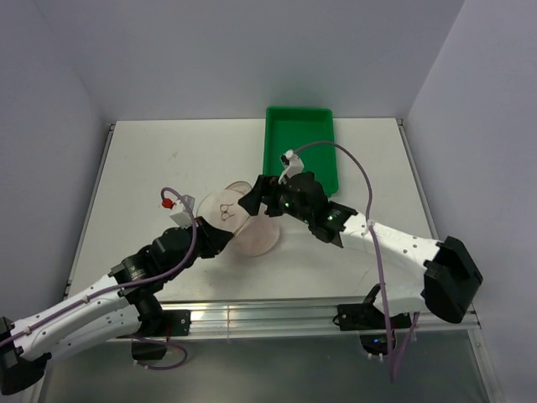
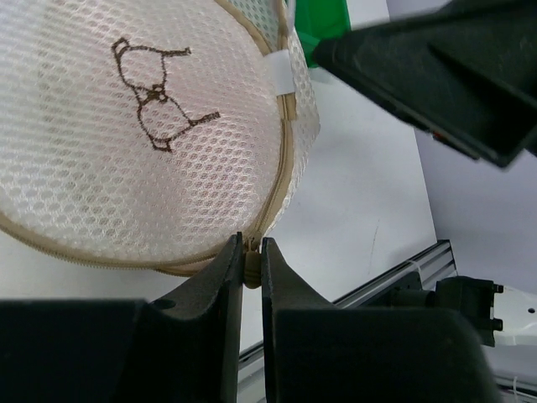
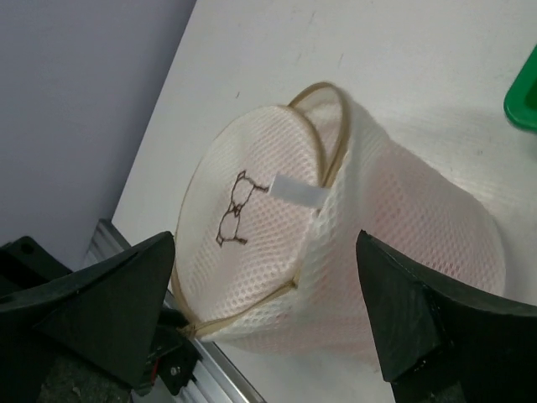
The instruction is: Place the bra in the laundry bag and zip it closed
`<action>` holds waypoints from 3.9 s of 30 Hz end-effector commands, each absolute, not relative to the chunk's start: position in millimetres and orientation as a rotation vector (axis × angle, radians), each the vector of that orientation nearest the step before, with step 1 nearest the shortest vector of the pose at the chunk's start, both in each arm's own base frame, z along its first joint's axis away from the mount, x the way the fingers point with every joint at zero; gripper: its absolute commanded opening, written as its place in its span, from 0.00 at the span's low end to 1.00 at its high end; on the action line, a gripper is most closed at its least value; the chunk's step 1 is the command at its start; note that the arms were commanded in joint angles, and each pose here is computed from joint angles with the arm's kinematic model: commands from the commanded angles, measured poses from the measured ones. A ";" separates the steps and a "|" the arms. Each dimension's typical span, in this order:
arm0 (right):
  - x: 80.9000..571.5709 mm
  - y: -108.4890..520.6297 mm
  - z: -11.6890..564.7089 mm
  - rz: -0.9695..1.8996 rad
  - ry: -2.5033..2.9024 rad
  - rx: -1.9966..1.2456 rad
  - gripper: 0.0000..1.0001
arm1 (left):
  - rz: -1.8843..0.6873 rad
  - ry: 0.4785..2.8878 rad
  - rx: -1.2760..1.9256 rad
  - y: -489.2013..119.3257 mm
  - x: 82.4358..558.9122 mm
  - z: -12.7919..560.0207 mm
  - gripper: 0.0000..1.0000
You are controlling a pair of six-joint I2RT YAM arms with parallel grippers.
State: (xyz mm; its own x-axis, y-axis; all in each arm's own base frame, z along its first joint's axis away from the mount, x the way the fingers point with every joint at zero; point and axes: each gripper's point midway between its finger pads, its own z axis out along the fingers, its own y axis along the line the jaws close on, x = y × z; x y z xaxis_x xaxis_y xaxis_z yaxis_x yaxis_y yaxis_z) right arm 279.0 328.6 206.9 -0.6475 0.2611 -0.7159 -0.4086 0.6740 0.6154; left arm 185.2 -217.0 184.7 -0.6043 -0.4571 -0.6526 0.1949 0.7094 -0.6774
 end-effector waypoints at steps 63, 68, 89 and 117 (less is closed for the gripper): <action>266.7 268.3 225.9 1.065 2.014 0.042 0.81 | -0.852 1.871 -0.076 -237.3 171.8 220.8 0.00; 223.4 268.8 200.9 1.048 2.034 0.117 0.81 | -0.826 1.840 -0.040 -267.1 178.9 231.6 0.00; 242.7 276.6 195.6 1.067 1.990 0.232 0.00 | -0.816 1.872 0.021 -274.3 169.0 208.5 0.00; 254.2 243.7 194.3 0.983 2.020 0.141 0.73 | -0.753 1.872 0.020 -270.4 174.6 213.9 0.00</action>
State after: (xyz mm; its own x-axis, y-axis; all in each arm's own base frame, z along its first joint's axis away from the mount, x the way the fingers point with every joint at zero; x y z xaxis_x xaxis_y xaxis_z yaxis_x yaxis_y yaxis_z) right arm 250.5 259.0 204.6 -0.6552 0.3932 -0.6451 -0.3051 0.6434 0.7021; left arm 168.0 -260.2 173.8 -0.4852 -0.2290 -0.8439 0.3345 0.8431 -0.4211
